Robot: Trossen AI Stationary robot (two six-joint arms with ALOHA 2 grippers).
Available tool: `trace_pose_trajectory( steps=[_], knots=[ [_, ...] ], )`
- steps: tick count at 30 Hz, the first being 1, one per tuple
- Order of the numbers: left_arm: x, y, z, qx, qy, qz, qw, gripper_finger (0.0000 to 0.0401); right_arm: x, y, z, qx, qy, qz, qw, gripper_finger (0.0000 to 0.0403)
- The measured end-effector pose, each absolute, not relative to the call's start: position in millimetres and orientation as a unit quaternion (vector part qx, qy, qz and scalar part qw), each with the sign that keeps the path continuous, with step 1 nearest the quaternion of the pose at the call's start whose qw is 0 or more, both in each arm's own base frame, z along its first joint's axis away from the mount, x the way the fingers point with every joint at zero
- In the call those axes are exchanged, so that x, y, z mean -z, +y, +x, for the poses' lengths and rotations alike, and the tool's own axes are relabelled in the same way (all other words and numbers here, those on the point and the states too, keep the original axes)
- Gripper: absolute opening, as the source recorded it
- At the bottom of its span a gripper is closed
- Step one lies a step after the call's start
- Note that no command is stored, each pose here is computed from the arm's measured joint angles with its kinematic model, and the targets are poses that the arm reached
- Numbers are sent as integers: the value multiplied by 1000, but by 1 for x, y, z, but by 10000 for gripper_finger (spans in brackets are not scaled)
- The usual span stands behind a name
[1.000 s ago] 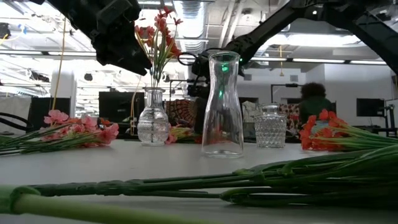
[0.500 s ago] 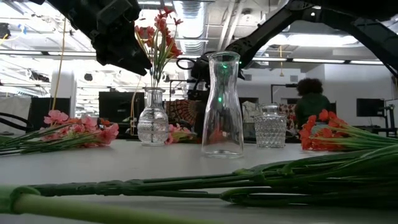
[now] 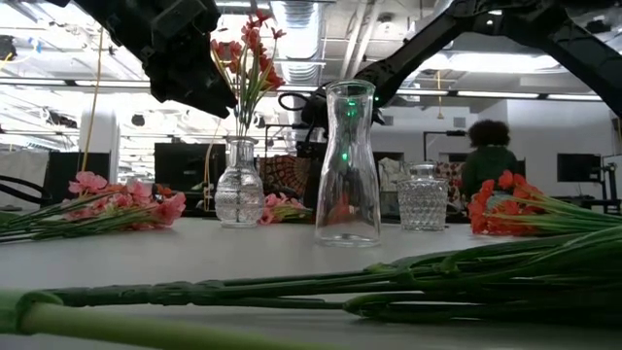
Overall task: Sort flowers into vase by color
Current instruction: Put the top center pink flowers into the top right transparent vase
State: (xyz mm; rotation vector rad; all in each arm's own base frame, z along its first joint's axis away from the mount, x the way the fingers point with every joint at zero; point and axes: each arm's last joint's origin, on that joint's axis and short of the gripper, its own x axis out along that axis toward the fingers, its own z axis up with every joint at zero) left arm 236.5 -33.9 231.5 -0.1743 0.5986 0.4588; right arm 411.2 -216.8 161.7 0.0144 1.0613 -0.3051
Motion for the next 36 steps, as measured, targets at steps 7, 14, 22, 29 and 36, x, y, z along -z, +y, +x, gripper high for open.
trace_pose_trajectory(
  steps=[7, 14, 22, 29, 36],
  knots=[
    [-231, -34, 236, -224, 292, -85, 926, 210, -188, -215, 407, 146, 501, 6, 853, 17],
    [-231, -34, 236, -224, 292, -85, 926, 210, -235, -208, 395, 155, 470, -3, 869, 17],
    [-232, -34, 236, -225, 291, -83, 926, 210, -301, -198, 362, 178, 425, -3, 888, 17],
    [-232, -34, 236, -226, 291, -83, 926, 210, -359, -186, 322, 207, 373, -1, 904, 17],
    [-232, -34, 236, -227, 291, -82, 926, 210, -413, -161, 271, 246, 316, 16, 916, 17]
  ],
)
